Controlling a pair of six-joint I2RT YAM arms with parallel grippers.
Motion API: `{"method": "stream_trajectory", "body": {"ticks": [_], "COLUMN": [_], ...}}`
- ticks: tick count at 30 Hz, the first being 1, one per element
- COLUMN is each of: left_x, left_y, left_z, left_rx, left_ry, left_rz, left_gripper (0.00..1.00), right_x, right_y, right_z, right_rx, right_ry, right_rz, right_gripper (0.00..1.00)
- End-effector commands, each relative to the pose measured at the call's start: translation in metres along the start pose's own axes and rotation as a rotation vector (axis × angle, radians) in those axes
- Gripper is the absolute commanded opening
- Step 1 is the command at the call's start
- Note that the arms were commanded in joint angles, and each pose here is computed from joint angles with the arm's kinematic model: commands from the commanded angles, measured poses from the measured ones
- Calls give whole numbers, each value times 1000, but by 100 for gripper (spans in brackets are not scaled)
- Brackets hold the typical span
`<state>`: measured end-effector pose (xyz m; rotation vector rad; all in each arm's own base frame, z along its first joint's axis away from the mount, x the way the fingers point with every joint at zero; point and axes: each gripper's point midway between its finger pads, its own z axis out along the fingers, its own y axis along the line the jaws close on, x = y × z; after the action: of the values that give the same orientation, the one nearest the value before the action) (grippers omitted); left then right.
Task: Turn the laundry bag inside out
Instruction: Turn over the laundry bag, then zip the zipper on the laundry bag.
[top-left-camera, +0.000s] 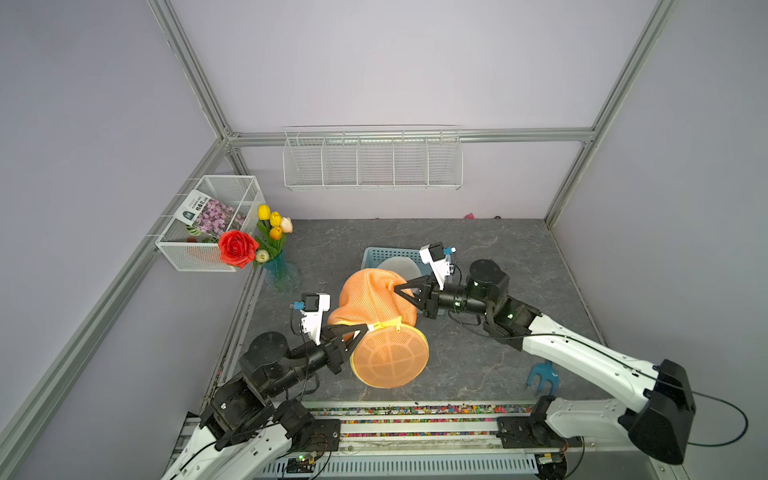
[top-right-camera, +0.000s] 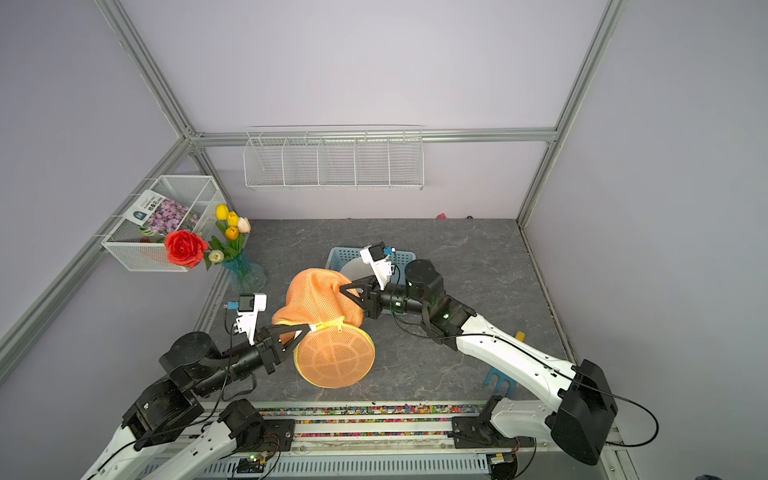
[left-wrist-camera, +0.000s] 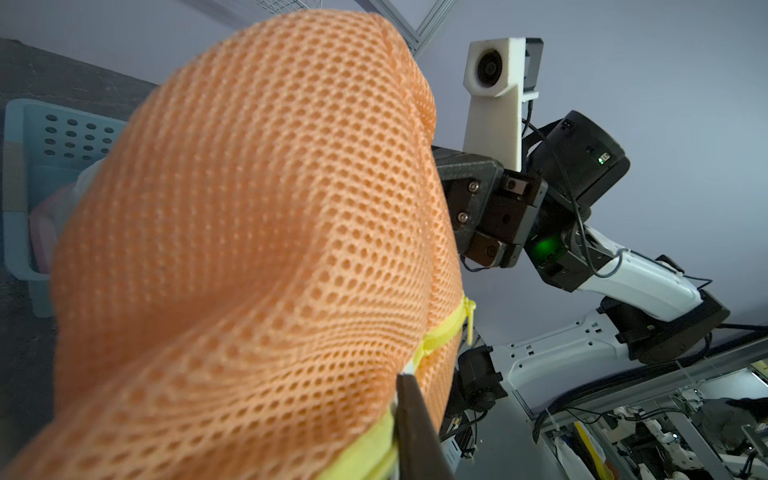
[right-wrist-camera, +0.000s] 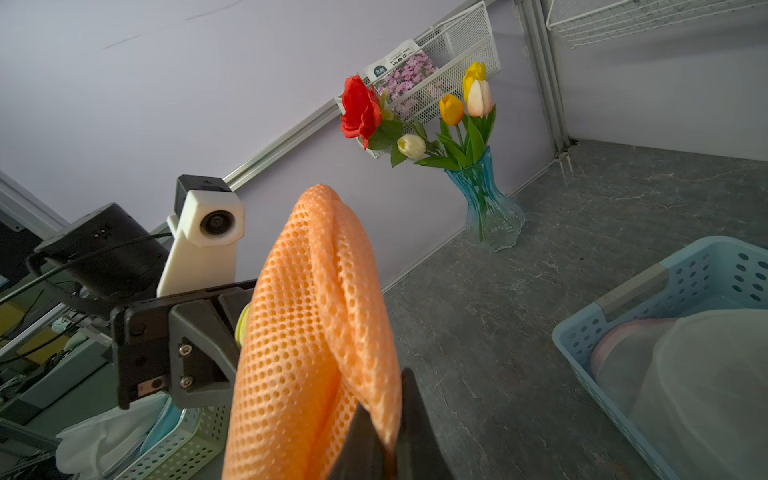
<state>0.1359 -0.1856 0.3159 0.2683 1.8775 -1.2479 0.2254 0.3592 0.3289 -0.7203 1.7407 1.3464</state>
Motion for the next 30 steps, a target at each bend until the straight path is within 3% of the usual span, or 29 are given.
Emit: {"method": "stream_trajectory", "body": {"ticks": [1, 10, 16, 19, 22, 24, 30], "left_x": [2, 55, 68, 73, 80, 82, 87], "left_y": [14, 71, 86, 88, 90, 91, 93], "left_z": [1, 44, 48, 44, 44, 44, 48], "left_rx": [-60, -152, -195, -210, -205, -200, -203], "left_ry": [-17, 86, 112, 126, 139, 138, 163], "left_rz": [-41, -218, -238, -247, -276, -292, -283], "left_gripper": [0, 0, 0, 0, 0, 0, 0], "right_x": [14, 85, 144, 158, 158, 153, 135], "right_y": [-21, -90, -121, -125, -126, -126, -112], "right_z": [1, -5, -4, -5, -11, -20, -48], "right_rx": [88, 369, 449, 467, 509, 553, 622], "right_ry": [31, 153, 217, 233, 219, 190, 119], "right_rz": [30, 177, 260, 273, 263, 259, 213], "right_gripper": [0, 0, 0, 13, 39, 50, 58]}}
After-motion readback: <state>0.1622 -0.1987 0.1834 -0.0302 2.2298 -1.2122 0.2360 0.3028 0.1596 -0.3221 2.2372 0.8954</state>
